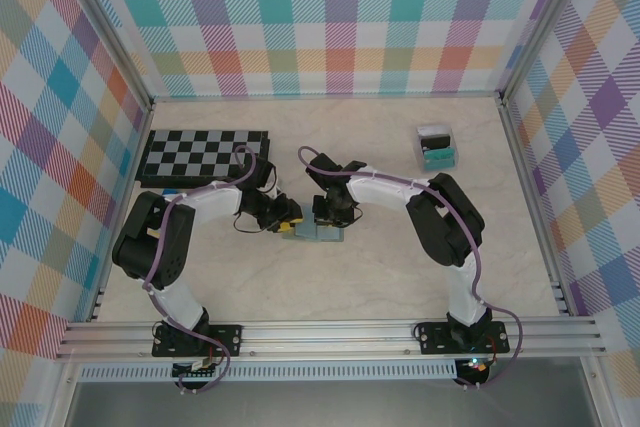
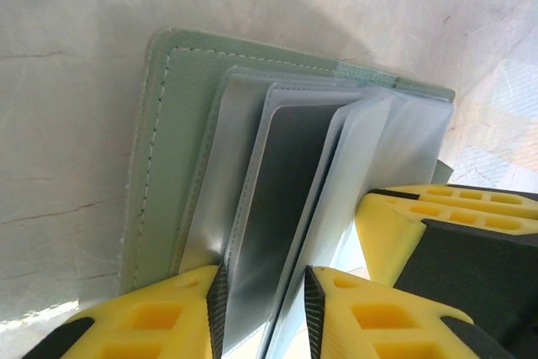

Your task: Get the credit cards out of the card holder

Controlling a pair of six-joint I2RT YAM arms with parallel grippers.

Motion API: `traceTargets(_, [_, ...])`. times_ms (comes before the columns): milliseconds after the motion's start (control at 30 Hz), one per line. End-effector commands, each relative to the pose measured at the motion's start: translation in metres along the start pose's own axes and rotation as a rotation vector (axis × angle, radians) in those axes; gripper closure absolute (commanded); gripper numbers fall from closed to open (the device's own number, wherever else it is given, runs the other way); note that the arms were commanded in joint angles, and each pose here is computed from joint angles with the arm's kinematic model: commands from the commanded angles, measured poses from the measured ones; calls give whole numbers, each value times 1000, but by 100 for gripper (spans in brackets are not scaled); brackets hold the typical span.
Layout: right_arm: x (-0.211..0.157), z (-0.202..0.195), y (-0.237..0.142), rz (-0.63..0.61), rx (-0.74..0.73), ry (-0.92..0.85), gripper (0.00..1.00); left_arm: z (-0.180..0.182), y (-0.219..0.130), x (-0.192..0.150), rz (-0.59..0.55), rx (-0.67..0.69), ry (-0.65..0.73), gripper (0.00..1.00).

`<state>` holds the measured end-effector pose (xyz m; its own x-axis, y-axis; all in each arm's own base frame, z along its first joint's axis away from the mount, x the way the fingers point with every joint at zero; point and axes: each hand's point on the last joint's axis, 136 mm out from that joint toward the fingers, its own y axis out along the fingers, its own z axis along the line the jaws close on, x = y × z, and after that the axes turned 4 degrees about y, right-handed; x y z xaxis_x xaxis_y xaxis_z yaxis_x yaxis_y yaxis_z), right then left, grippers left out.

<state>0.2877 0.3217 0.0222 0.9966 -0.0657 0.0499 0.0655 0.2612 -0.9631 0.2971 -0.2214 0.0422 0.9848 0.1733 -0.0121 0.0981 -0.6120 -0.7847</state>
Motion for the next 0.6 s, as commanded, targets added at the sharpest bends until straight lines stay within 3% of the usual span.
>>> traceTargets(0, [-16,-14,15,72,-43,24,86,-20,-6,-2,-11,-59,72,68])
traceTargets(300, [-15,-14,15,71,-40,25,86,-5,-13,0,-26,48,81,53])
traceTargets(567, [-16,-14,14,72,-41,25,86,-7,-12,1,-30,43,84,64])
